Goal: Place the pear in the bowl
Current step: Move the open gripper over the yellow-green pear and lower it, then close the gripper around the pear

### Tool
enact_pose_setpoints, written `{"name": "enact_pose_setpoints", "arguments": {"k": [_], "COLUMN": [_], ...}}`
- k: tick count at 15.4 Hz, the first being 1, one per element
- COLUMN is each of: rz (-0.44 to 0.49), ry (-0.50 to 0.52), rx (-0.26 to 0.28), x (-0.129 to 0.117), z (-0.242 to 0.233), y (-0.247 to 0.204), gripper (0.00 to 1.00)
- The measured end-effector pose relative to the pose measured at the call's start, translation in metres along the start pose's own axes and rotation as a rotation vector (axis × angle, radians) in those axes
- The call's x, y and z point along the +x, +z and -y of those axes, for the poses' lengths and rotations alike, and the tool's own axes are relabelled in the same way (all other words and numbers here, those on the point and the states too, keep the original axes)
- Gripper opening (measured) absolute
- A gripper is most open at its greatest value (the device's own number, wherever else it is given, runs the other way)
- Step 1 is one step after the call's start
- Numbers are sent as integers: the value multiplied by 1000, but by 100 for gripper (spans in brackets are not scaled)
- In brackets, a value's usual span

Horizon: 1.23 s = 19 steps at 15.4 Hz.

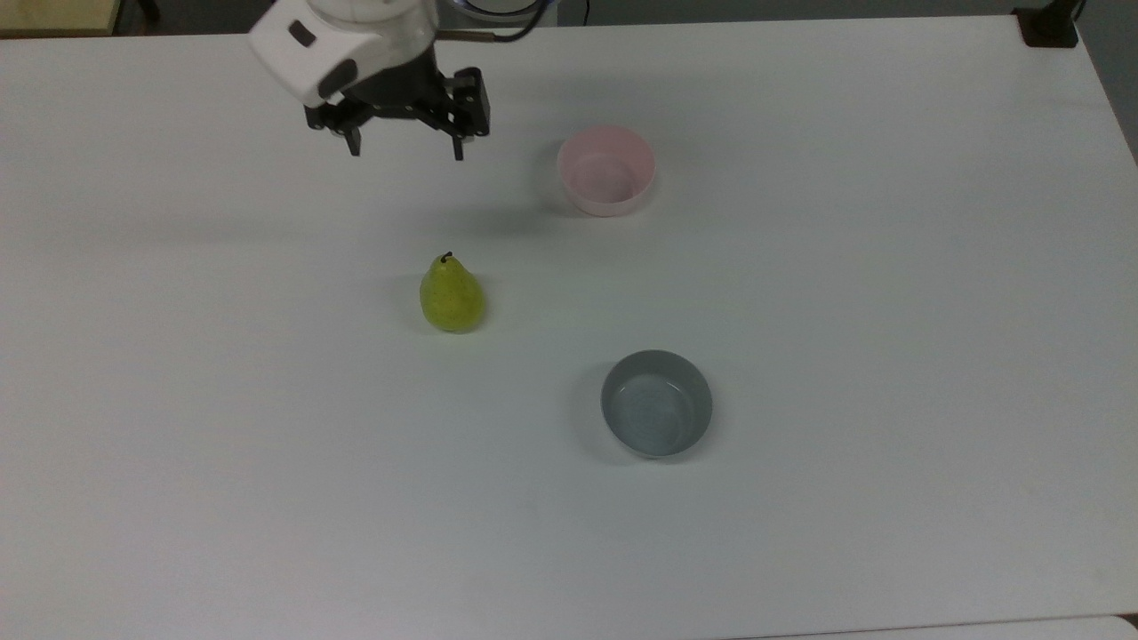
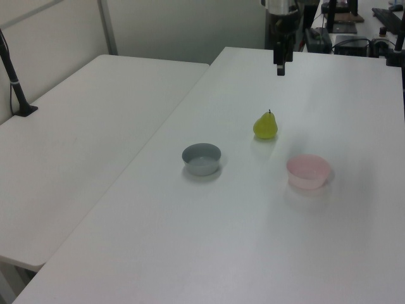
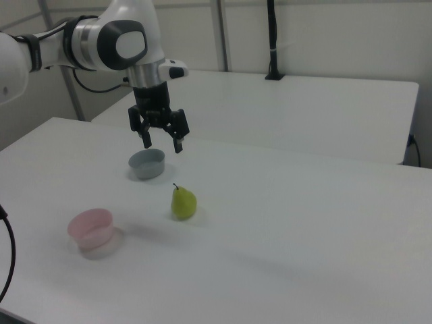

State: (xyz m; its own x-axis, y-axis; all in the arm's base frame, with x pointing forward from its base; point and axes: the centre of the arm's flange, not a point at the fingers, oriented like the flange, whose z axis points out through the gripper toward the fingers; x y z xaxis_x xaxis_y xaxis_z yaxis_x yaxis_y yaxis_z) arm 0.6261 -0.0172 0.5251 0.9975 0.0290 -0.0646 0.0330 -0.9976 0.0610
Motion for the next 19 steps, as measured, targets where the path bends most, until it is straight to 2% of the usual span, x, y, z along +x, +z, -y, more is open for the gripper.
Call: {"name": "enact_pose_setpoints", "arguments": {"k": [5,11,19], "rz": [3,32,79], "ry": [-25,-71,-137], "rx": [-15,-39,-75], "x": [18,48,60], "z": [18,26,45], "y": [21,88,154], "gripper": [100,100,100]}}
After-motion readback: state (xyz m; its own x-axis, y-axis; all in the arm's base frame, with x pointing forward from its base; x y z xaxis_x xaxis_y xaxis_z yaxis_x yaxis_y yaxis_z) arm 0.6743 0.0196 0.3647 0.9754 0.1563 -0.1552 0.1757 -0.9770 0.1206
